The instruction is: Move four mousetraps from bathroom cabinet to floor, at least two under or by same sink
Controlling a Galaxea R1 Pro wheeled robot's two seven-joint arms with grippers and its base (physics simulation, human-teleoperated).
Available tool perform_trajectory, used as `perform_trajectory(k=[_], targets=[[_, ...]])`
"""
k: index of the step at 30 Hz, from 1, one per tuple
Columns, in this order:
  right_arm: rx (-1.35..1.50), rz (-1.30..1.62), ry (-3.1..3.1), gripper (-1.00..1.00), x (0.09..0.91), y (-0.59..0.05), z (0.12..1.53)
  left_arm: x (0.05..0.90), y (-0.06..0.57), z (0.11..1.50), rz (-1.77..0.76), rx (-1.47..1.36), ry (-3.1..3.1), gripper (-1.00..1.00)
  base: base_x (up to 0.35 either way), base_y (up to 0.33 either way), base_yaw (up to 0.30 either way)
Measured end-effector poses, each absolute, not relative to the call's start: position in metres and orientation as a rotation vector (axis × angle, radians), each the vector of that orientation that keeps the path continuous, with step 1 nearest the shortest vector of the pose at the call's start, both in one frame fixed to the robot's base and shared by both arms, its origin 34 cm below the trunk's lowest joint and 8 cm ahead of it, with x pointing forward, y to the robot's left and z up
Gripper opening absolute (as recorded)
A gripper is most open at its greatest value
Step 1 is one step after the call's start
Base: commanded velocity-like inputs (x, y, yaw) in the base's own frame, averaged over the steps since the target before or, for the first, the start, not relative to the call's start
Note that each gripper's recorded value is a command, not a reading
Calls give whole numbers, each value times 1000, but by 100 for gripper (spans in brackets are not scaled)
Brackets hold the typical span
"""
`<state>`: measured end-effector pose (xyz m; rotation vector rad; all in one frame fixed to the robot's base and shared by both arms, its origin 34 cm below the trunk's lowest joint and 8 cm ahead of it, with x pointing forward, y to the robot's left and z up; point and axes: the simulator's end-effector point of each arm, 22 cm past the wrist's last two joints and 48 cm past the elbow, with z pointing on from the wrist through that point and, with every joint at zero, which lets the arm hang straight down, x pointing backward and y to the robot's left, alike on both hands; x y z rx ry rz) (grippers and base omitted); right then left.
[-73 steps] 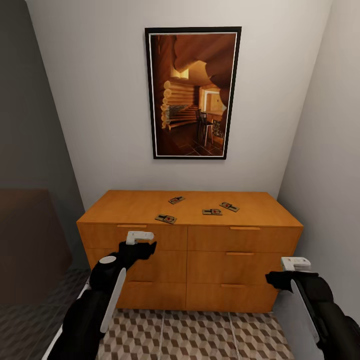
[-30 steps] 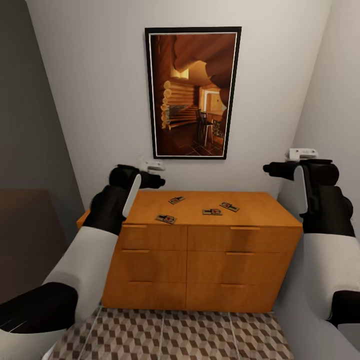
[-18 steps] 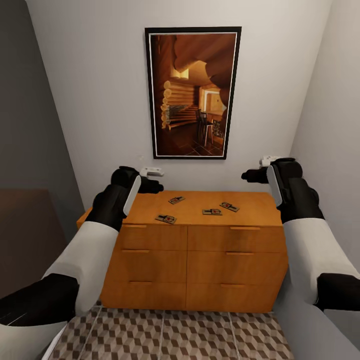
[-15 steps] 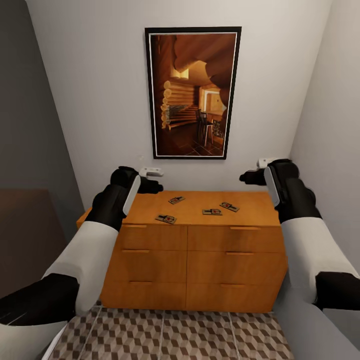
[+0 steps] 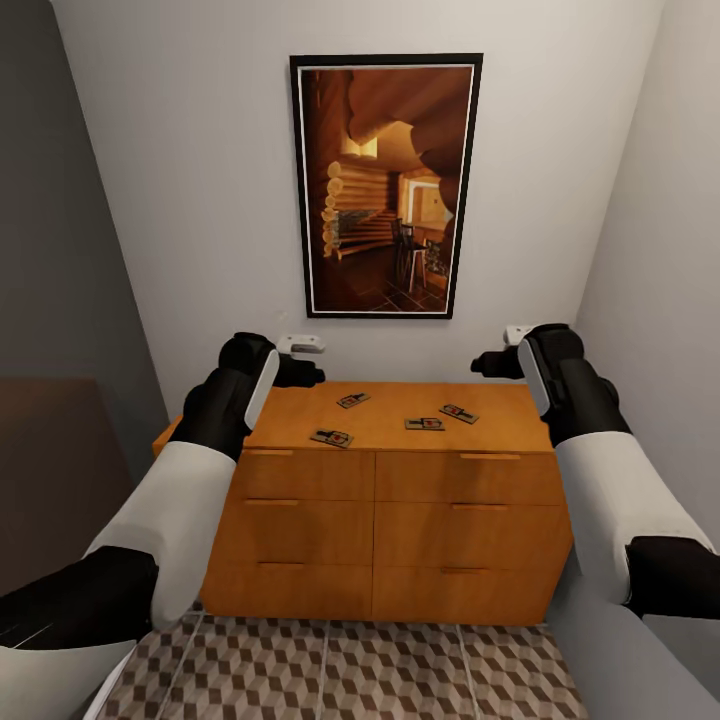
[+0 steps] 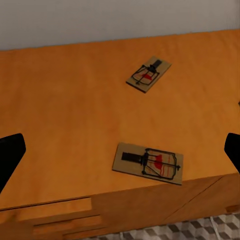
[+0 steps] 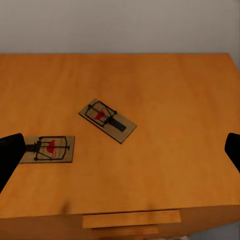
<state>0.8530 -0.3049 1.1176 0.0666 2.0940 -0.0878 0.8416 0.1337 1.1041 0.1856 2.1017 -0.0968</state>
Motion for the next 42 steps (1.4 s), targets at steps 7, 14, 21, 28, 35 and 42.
perform_trajectory(k=[7,14,21,28,35,42], targets=[[28,-113,2098,100,853,-297,1117,842,134,1103,-97,183,2103,100,137,-103,0],[2,-134,2098,100,854,-293,1116,842,135,1104,-98,180,2101,100,217,-164,0],[-3,-142,2098,100,854,-294,1116,842,135,1106,-98,179,2095,100,193,-139,0],[-4,-137,2100,100,854,-294,1115,842,134,1107,-101,179,2093,100,60,-41,0],[-6,-125,2110,100,854,-293,1111,842,134,1107,-103,180,2093,100,16,-11,0],[-15,-100,2154,100,854,-289,1093,842,134,1107,-103,180,2093,100,4,-3,0]])
